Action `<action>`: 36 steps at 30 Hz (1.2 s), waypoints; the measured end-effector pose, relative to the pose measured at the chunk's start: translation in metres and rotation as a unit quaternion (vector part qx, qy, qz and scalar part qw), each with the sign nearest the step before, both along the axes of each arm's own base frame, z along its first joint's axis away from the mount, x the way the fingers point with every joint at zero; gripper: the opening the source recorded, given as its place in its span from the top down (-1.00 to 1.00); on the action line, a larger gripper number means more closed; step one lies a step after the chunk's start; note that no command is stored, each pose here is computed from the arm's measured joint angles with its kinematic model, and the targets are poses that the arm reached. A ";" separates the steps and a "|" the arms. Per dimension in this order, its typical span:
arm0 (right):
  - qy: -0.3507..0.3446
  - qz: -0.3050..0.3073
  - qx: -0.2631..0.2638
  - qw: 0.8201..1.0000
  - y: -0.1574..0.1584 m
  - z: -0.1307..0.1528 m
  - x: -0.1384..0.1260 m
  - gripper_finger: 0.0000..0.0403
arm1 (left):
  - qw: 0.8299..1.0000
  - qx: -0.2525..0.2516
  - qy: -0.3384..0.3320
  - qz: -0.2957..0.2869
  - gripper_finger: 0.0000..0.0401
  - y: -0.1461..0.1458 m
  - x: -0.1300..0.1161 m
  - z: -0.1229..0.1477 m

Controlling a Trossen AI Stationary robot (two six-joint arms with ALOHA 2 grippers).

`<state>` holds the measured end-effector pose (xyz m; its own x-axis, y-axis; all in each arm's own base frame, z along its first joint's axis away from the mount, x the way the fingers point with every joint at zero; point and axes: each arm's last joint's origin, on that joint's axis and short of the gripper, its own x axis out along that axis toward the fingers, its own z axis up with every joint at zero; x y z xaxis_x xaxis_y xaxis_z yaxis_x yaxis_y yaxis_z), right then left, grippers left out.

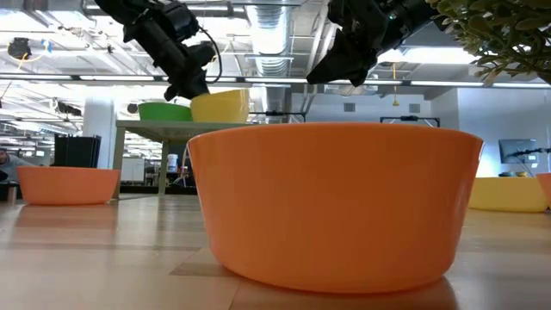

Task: Pick & Place Mini bowls
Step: Stack the yellow bowl on top of the yellow bowl on the shelf, then put the orange bowl on the shelf

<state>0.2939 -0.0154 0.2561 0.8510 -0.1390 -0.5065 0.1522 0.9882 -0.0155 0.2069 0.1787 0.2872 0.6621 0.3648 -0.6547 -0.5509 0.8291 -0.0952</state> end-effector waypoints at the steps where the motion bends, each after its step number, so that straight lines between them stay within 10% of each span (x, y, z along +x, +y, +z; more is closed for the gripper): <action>1: 0.000 0.000 0.000 1.000 0.000 0.000 0.000 1.00 | 1.000 0.002 -0.003 0.000 0.95 0.000 0.000 0.001; 23: 0.000 0.002 -0.004 1.000 0.000 0.000 0.000 1.00 | 0.999 -0.041 0.005 -0.023 0.95 -0.004 -0.003 -0.004; 36: 0.000 0.007 -0.019 1.000 -0.002 0.000 0.000 1.00 | 0.999 0.020 -0.035 -0.008 0.55 0.003 0.003 0.007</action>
<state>0.2941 -0.0179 0.2566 0.8526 -0.1467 -0.5016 0.1383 0.9889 -0.0541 0.2100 0.1820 0.2938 0.7122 0.3778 -0.5916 -0.5301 0.8420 -0.1004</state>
